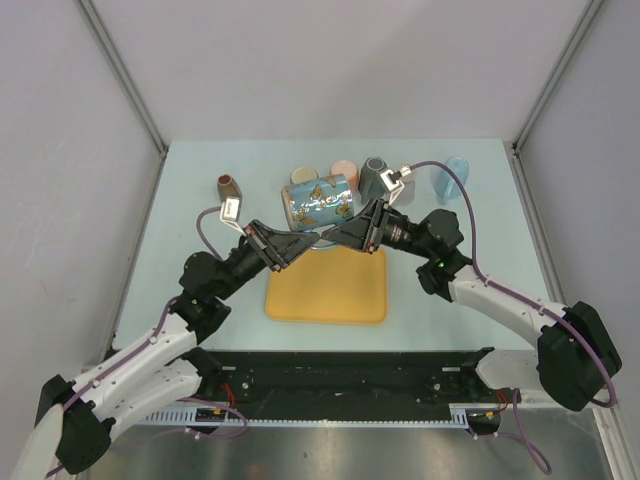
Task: Turn the mug right side up
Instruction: Turn over the cup at the center of the board.
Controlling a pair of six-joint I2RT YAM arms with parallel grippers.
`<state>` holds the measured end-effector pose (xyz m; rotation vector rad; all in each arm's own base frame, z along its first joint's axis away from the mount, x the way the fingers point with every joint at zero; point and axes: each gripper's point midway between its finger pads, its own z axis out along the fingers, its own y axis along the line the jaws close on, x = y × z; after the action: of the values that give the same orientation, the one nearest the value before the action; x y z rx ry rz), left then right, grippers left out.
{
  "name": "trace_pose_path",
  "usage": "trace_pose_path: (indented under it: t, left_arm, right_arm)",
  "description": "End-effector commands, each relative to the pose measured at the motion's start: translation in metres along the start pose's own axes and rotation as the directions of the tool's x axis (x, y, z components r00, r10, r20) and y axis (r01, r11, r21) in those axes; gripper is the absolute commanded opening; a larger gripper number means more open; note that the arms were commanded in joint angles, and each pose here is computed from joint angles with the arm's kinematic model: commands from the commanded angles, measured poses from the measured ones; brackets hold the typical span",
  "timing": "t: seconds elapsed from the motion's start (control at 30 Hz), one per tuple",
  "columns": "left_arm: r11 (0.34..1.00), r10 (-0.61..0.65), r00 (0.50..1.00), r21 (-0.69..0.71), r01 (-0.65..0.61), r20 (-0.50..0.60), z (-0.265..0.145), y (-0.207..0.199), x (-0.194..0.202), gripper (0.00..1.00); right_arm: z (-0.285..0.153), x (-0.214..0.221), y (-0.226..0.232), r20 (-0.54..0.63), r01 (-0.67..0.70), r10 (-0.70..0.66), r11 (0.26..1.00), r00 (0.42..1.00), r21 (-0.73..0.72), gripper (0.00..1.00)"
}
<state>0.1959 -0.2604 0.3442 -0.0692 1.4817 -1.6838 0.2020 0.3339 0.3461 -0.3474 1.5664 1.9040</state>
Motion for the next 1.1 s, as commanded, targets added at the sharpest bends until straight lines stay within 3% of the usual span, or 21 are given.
trace_pose_path:
  t: [0.0, 0.03, 0.07, 0.17, 0.53, 0.87, 1.07]
  left_arm:
    - [0.995, -0.002, 1.0, 0.098, 0.001, 0.012, 0.004, -0.031, -0.011, 0.0]
    - [0.996, -0.002, 1.0, 0.089, 0.001, 0.008, 0.004, -0.027, -0.01, 0.0]
    - [0.997, -0.005, 1.0, 0.083, 0.005, -0.003, 0.004, -0.024, -0.008, 0.08]
    - [0.998, -0.006, 1.0, 0.066, 0.006, -0.008, 0.004, -0.016, -0.005, 0.19]
    - [0.999, -0.03, 0.999, 0.013, 0.031, -0.026, 0.006, 0.006, 0.001, 0.46]
    - [0.999, -0.036, 0.999, -0.012, 0.035, -0.039, -0.006, 0.02, 0.006, 0.56]
    - [0.995, -0.041, 0.999, -0.096, 0.039, -0.014, -0.03, 0.05, 0.009, 0.64]
  right_arm:
    - [-0.002, 0.006, 0.047, -0.062, 0.172, -0.182, 0.974, 0.981, -0.146, 0.0]
    - [-0.002, 0.004, 0.044, -0.057, 0.159, -0.165, 0.982, 0.985, -0.107, 0.0]
    - [-0.003, 0.003, 0.042, -0.056, 0.159, -0.165, 0.983, 0.985, -0.091, 0.0]
    - [-0.004, 0.002, 0.037, -0.054, 0.165, -0.167, 0.985, 0.984, -0.04, 0.0]
    - [-0.01, 0.001, 0.028, -0.037, 0.175, -0.173, 0.983, 0.984, 0.061, 0.0]
    - [-0.018, -0.004, 0.018, -0.029, 0.177, -0.175, 0.976, 0.984, 0.127, 0.0]
    - [-0.035, -0.016, 0.012, -0.008, 0.189, -0.191, 0.963, 0.982, 0.19, 0.0]
